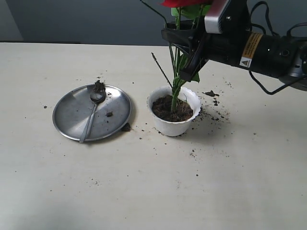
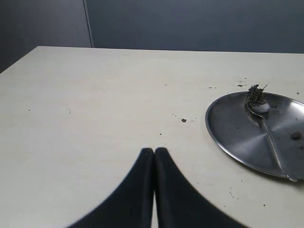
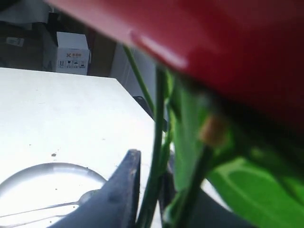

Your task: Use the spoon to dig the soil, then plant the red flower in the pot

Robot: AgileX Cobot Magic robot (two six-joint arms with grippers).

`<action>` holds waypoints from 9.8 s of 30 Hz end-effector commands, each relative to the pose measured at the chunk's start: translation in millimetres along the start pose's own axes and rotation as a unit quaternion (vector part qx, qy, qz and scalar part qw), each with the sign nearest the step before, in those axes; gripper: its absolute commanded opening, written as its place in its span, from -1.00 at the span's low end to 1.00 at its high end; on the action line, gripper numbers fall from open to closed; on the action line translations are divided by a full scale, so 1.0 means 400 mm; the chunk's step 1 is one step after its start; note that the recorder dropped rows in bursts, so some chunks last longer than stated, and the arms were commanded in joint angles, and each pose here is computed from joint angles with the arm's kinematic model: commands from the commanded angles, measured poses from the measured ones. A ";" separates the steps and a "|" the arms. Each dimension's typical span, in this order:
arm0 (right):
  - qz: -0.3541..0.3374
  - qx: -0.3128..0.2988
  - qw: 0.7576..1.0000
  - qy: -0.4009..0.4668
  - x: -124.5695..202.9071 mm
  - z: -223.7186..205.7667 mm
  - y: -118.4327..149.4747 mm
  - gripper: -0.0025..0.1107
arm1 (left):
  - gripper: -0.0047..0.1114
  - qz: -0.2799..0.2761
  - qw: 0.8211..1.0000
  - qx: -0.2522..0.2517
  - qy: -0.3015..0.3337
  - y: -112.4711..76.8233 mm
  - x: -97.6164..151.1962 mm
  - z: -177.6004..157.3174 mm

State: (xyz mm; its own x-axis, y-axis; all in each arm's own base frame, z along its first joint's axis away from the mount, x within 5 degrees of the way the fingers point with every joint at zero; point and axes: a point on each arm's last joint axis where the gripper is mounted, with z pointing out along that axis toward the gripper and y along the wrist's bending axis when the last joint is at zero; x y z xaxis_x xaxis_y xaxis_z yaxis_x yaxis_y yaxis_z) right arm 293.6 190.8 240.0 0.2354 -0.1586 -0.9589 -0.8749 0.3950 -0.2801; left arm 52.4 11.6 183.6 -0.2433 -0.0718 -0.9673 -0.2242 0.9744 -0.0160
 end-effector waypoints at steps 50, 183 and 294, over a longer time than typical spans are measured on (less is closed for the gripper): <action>0.025 -0.026 0.999 0.022 0.123 0.047 -0.002 -0.97 | -0.91 0.000 1.000 0.001 -0.004 0.000 0.001 0.000; 0.135 -0.046 0.972 0.187 0.295 0.009 0.074 -0.28 | -0.91 0.000 1.000 0.001 -0.004 0.000 0.001 0.000; 0.125 -0.018 0.985 0.119 0.133 -0.008 0.039 0.48 | -0.91 0.000 1.000 0.001 -0.004 0.000 0.001 0.000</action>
State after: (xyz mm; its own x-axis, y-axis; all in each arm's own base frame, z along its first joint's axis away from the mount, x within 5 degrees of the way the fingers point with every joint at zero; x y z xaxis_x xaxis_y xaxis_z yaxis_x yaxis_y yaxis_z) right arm 292.1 188.1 183.8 -0.0879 -0.2649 -0.9603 -0.9120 0.4091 -0.0294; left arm 52.4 11.6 183.6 -0.2433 -0.0718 -0.9673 -0.2242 0.9744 -0.0160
